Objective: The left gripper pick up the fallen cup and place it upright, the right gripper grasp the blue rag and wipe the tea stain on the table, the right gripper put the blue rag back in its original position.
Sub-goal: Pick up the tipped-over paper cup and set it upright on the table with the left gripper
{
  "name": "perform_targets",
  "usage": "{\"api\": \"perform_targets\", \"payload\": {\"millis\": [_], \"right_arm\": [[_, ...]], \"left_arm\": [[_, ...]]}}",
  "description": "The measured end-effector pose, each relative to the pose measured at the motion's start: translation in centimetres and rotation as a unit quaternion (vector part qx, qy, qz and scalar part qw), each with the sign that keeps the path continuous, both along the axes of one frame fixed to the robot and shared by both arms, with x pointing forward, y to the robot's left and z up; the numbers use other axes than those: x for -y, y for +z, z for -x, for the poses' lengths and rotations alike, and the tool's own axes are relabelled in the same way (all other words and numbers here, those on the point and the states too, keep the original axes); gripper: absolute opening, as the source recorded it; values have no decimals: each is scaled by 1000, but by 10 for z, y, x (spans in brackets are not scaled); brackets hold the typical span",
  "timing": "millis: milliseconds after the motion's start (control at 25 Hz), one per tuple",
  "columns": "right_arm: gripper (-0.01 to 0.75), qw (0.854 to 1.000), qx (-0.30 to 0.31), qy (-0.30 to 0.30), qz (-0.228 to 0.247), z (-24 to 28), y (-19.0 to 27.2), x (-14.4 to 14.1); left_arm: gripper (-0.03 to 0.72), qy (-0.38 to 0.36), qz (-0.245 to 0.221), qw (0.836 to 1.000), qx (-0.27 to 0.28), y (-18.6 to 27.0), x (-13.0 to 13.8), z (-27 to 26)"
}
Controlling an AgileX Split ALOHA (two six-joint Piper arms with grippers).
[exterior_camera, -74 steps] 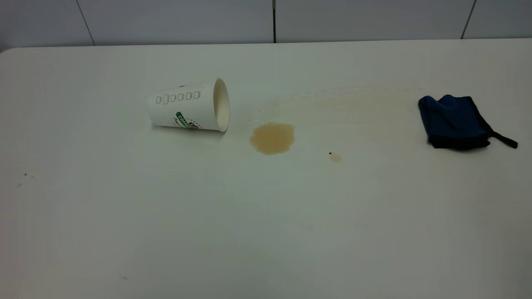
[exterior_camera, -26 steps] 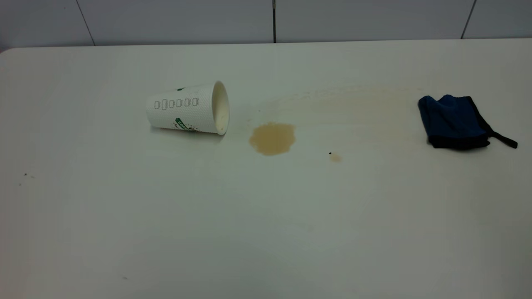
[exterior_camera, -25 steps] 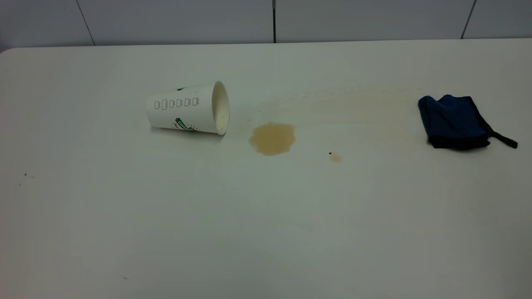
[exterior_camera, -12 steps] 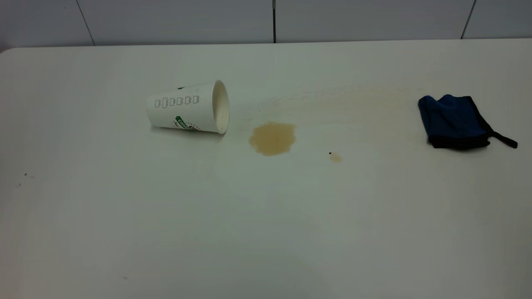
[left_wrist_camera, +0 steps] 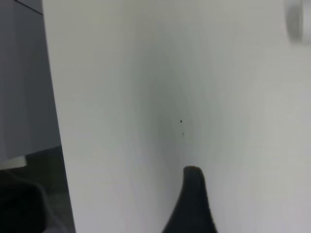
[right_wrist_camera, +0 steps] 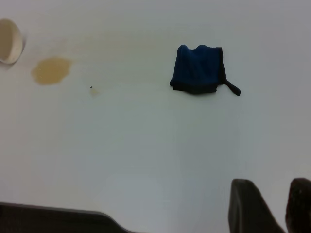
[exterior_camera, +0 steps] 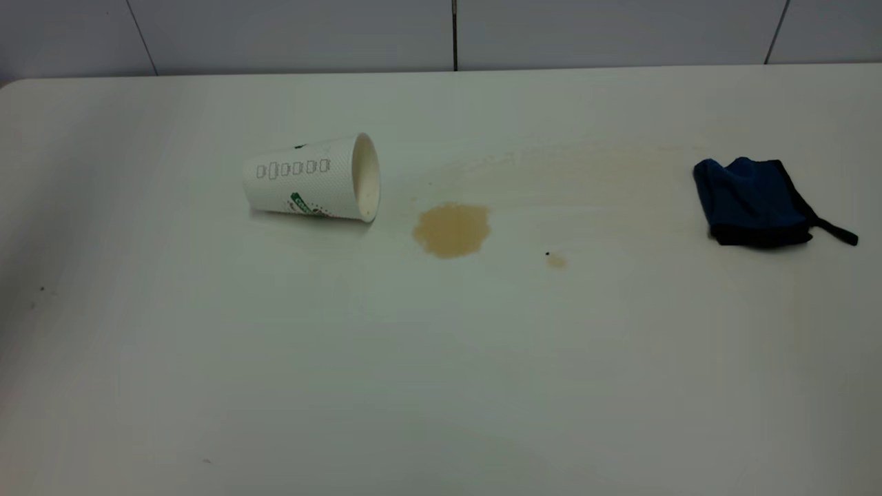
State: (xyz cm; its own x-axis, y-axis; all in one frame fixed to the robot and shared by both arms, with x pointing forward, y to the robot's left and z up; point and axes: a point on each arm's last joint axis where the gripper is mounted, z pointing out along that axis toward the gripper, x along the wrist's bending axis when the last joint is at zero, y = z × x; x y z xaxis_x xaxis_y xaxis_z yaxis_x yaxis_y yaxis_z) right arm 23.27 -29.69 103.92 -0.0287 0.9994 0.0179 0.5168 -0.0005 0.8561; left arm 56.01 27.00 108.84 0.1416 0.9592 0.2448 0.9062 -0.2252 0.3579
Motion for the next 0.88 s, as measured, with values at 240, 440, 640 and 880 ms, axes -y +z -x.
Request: {"api": "perform_targets", "payload": {"millis": [240, 440, 640, 880], "right_arm": [[237, 1000, 0, 0, 0, 0, 0, 0], [237, 1000, 0, 0, 0, 0, 0, 0], [237, 1000, 0, 0, 0, 0, 0, 0], [237, 1000, 0, 0, 0, 0, 0, 0]], "left_arm": [[682, -22, -101, 992, -72, -51, 90, -83], [682, -97, -89, 990, -48, -93, 162, -136], [682, -139, -79, 987, -17, -114, 210, -146], [677, -143, -79, 986, -31, -130, 222, -142]]}}
